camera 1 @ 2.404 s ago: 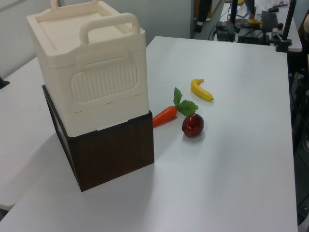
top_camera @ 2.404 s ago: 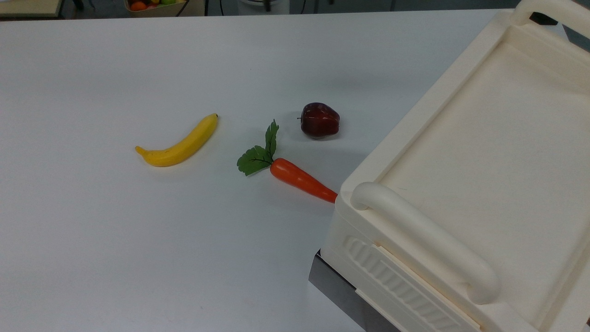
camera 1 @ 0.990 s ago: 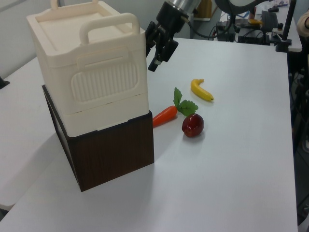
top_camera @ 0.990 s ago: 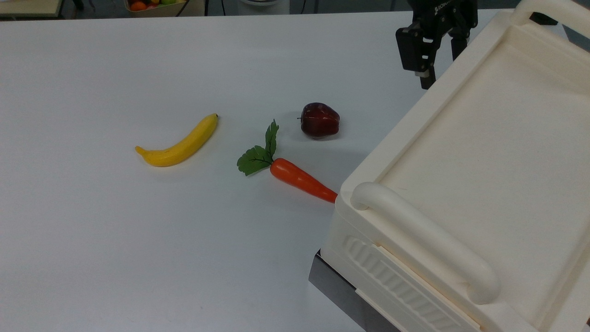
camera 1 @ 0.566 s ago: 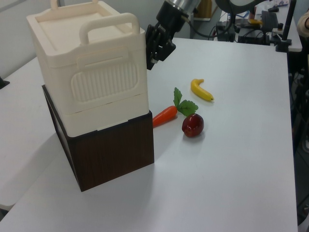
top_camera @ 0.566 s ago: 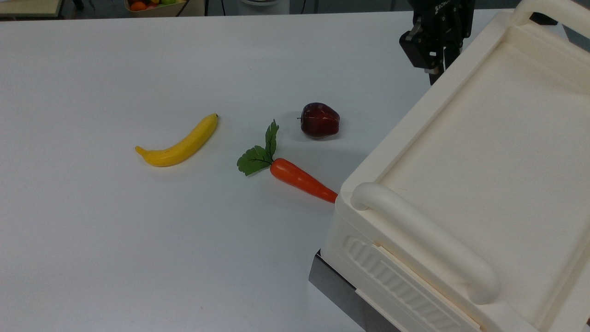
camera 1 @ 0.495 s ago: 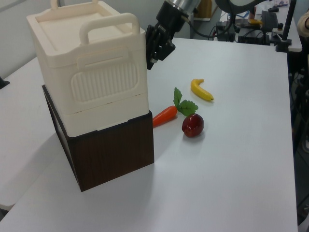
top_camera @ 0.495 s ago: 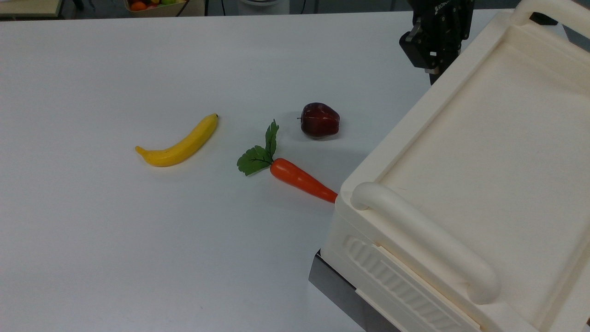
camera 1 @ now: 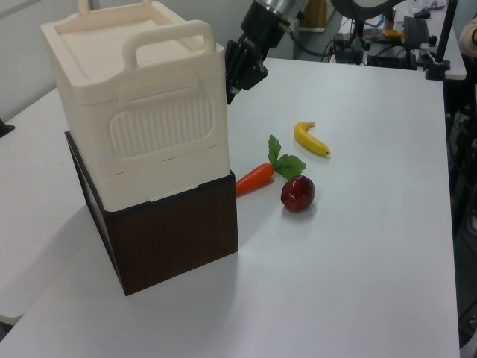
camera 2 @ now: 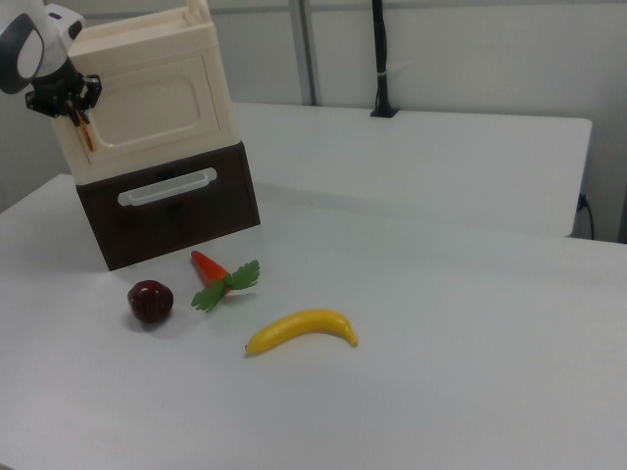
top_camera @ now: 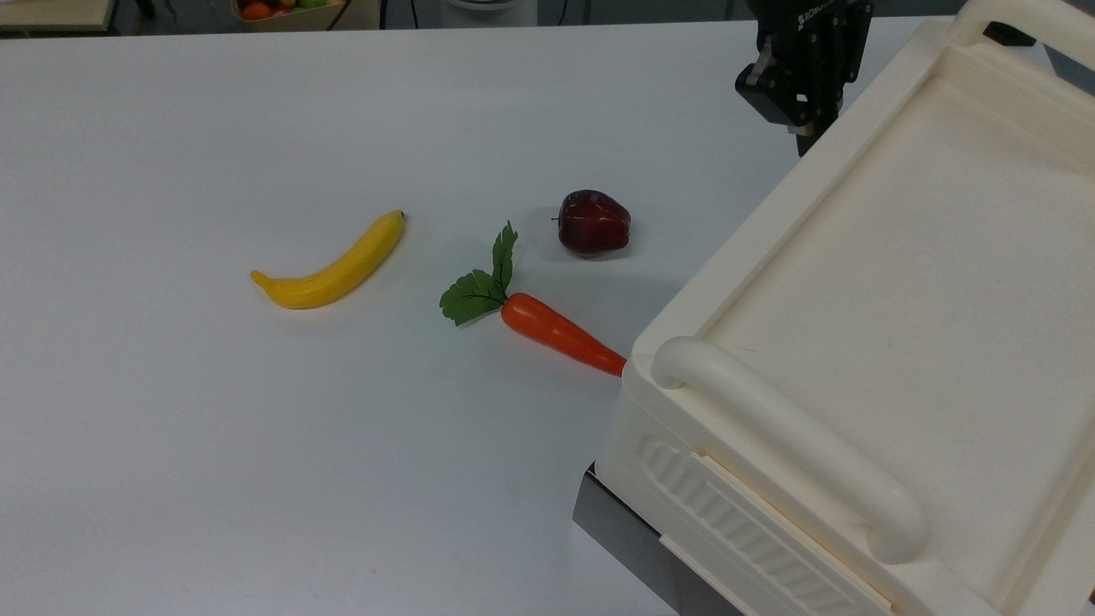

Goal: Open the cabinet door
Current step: 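Hook the door edge and swing the cream door outward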

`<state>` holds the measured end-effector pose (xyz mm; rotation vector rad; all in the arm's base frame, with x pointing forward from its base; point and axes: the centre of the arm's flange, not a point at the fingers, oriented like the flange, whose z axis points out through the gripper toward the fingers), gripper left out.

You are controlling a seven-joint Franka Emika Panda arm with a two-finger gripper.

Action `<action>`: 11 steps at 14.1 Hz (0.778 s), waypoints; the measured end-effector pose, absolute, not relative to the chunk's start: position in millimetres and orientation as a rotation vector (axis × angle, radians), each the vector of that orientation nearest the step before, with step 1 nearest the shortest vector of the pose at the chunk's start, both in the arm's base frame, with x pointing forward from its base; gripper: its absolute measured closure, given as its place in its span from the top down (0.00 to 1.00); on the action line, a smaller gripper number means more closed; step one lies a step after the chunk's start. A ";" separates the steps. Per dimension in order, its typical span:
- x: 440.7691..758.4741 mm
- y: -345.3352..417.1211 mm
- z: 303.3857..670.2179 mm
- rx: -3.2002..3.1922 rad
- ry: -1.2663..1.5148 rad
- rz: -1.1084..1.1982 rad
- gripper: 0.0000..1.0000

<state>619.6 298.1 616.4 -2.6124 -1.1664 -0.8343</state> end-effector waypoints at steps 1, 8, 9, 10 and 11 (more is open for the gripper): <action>619.5 298.0 616.4 -2.613 -1.167 -0.832 0.14; 615.8 284.6 622.0 -2.647 -1.187 -0.727 0.14; 615.6 283.7 622.2 -2.648 -1.188 -0.723 0.14; 615.3 282.5 622.5 -2.651 -1.188 -0.715 0.14; 614.7 278.6 623.1 -2.658 -1.185 -0.696 0.15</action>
